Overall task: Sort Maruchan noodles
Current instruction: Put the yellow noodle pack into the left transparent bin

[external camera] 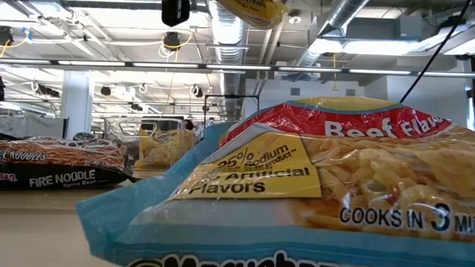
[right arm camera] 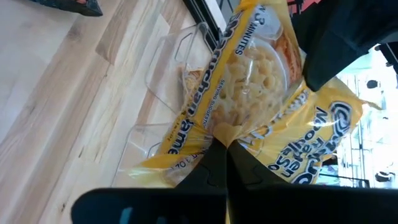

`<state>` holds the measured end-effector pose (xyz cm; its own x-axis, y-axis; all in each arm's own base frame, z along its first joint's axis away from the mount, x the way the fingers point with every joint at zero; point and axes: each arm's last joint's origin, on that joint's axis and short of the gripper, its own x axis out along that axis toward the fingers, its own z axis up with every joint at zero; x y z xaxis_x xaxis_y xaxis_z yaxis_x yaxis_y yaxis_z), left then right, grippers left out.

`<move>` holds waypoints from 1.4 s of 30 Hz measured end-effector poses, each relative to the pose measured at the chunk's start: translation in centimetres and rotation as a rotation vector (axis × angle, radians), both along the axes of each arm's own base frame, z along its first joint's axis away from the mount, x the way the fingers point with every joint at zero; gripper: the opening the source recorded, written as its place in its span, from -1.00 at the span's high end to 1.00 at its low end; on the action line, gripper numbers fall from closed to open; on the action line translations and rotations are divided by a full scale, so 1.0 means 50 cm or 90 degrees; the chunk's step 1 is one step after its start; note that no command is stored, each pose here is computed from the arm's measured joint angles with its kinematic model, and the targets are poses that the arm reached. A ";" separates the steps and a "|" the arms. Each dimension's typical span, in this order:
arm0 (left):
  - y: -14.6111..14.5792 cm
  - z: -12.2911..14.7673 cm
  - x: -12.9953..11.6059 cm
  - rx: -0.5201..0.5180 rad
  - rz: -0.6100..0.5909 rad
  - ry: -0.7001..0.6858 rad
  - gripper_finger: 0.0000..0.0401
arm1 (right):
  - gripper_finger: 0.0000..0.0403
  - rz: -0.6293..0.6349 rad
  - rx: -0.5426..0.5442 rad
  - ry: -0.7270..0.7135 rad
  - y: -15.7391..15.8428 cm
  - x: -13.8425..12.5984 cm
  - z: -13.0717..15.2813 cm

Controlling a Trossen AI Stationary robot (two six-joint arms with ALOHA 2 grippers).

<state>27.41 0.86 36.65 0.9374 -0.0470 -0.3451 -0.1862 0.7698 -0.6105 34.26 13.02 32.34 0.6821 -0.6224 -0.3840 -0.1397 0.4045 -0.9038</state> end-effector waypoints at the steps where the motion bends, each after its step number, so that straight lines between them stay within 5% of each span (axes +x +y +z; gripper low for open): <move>1: 0.000 0.000 0.000 0.008 -0.002 -0.001 0.94 | 0.96 0.000 -0.001 0.000 0.001 0.000 0.000; 22: 0.001 0.011 -0.014 0.094 -0.012 -0.014 1.00 | 0.40 -0.045 0.085 -0.095 0.020 -0.008 0.002; 29: 0.014 0.032 -0.065 0.120 0.023 -0.002 1.00 | 0.37 -0.076 0.038 -0.141 0.047 -0.025 0.007; 42: 0.044 0.069 -0.195 0.237 0.158 0.034 1.00 | 0.36 -0.092 0.070 -0.246 0.107 -0.063 0.011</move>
